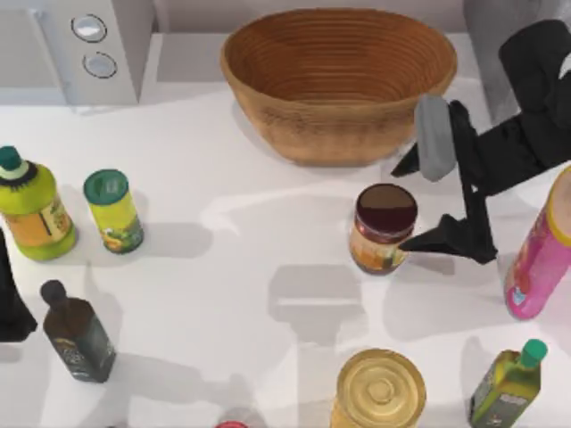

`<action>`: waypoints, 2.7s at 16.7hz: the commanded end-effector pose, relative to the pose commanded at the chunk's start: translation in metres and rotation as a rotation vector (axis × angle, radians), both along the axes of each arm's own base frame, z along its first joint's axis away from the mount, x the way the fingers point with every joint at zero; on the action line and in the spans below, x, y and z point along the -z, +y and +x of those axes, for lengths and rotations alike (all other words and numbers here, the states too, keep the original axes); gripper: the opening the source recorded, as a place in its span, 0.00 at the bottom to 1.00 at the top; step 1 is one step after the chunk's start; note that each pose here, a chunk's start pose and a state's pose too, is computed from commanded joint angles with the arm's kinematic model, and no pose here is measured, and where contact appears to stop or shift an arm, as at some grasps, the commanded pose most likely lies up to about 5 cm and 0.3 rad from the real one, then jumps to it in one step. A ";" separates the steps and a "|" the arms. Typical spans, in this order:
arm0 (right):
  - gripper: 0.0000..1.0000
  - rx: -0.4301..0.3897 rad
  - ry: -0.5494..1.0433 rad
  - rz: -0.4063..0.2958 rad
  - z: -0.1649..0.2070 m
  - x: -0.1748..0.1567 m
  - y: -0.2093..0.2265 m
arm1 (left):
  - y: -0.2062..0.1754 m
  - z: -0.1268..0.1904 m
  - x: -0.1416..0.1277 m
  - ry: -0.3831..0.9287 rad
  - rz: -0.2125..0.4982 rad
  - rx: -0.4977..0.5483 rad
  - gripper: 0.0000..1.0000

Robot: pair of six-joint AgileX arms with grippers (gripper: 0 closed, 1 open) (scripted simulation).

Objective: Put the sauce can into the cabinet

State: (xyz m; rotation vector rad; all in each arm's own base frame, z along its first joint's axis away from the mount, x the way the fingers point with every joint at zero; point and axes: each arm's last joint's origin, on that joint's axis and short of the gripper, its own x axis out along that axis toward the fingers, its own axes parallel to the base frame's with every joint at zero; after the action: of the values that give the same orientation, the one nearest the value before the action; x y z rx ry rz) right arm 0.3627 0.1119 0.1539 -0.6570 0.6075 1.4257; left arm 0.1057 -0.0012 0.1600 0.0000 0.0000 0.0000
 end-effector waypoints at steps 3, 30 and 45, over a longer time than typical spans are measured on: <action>1.00 -0.023 0.048 0.015 0.003 0.018 -0.006 | 0.000 0.000 0.000 0.000 0.000 0.000 1.00; 0.70 -0.023 0.048 0.015 0.004 0.061 0.036 | 0.000 0.000 0.000 0.000 0.000 0.000 1.00; 0.00 -0.023 0.048 0.015 0.004 0.061 0.036 | 0.000 0.000 0.000 0.000 0.000 0.000 1.00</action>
State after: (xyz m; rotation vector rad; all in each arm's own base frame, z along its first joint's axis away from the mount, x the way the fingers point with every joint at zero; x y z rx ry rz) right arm 0.3663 0.1477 0.0932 -0.6212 0.6274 1.4695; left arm 0.1057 -0.0012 0.1600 0.0000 0.0000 0.0000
